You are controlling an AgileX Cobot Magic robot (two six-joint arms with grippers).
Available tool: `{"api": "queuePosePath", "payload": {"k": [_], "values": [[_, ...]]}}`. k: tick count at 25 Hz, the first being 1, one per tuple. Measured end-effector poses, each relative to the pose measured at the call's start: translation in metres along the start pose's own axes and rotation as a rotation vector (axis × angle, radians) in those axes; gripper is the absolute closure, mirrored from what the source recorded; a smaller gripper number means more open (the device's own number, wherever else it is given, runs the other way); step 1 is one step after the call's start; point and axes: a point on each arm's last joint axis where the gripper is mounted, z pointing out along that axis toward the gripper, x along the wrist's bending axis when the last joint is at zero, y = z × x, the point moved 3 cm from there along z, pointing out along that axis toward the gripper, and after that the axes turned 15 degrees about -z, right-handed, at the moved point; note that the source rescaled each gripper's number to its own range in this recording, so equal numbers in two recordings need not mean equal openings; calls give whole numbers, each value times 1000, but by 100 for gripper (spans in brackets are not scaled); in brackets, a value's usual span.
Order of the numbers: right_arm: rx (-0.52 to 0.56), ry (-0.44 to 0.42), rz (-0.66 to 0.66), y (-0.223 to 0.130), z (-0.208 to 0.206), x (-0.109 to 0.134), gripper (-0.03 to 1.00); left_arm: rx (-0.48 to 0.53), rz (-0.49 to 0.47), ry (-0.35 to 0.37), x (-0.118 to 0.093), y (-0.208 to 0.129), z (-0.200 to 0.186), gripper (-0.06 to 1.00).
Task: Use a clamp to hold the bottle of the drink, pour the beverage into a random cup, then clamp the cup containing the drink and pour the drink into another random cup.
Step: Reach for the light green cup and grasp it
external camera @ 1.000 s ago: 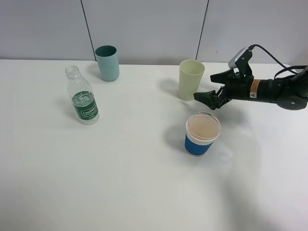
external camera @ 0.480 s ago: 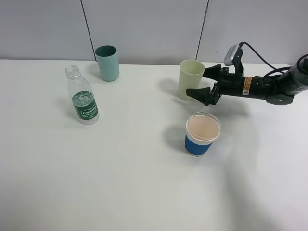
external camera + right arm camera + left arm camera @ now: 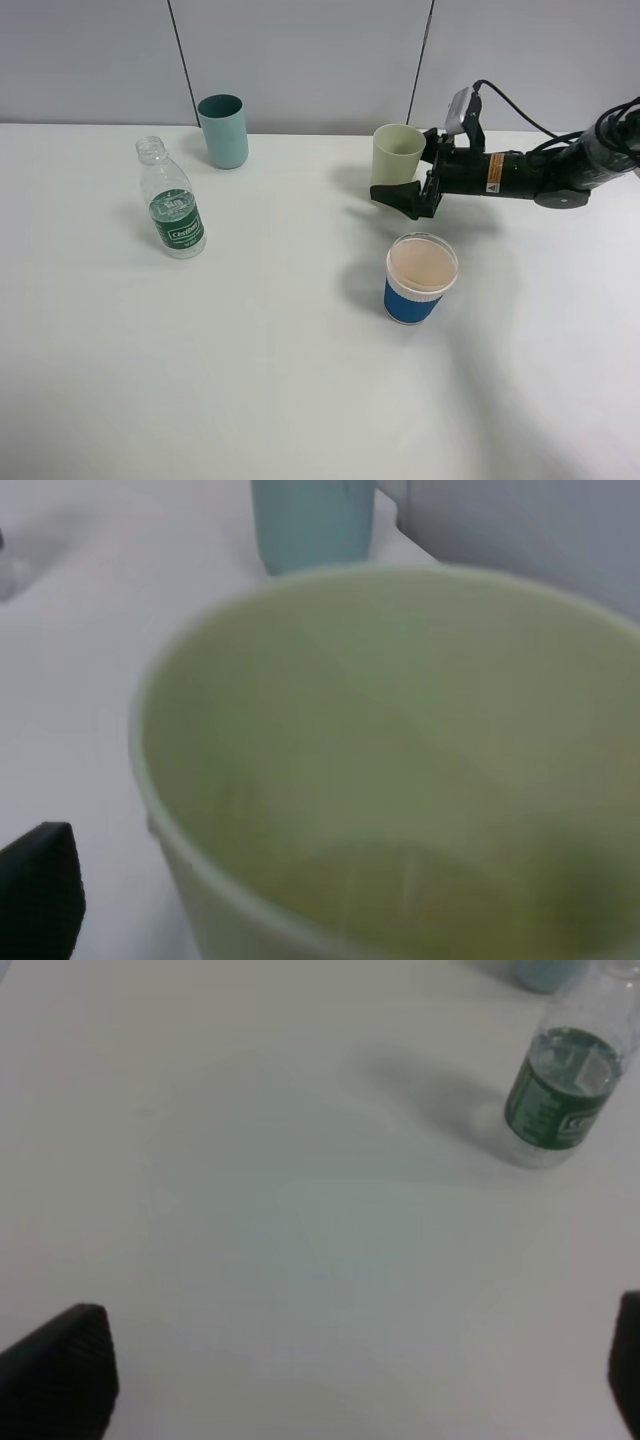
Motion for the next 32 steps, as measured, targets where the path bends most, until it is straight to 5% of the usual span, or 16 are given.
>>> {"api": "queuePosePath", "payload": {"k": [15, 17, 21, 32], "values": [[-8, 6, 1, 5, 12, 4, -2, 0, 0, 0, 0, 0, 0, -5], [2, -2, 3, 3, 10, 2, 16, 0, 0, 0, 0, 0, 0, -5], [20, -26, 68, -2, 1, -3, 97, 0, 0, 0, 0, 0, 0, -5], [28, -22, 181, -2, -5, -7, 95, 0, 0, 0, 0, 0, 0, -5]]}}
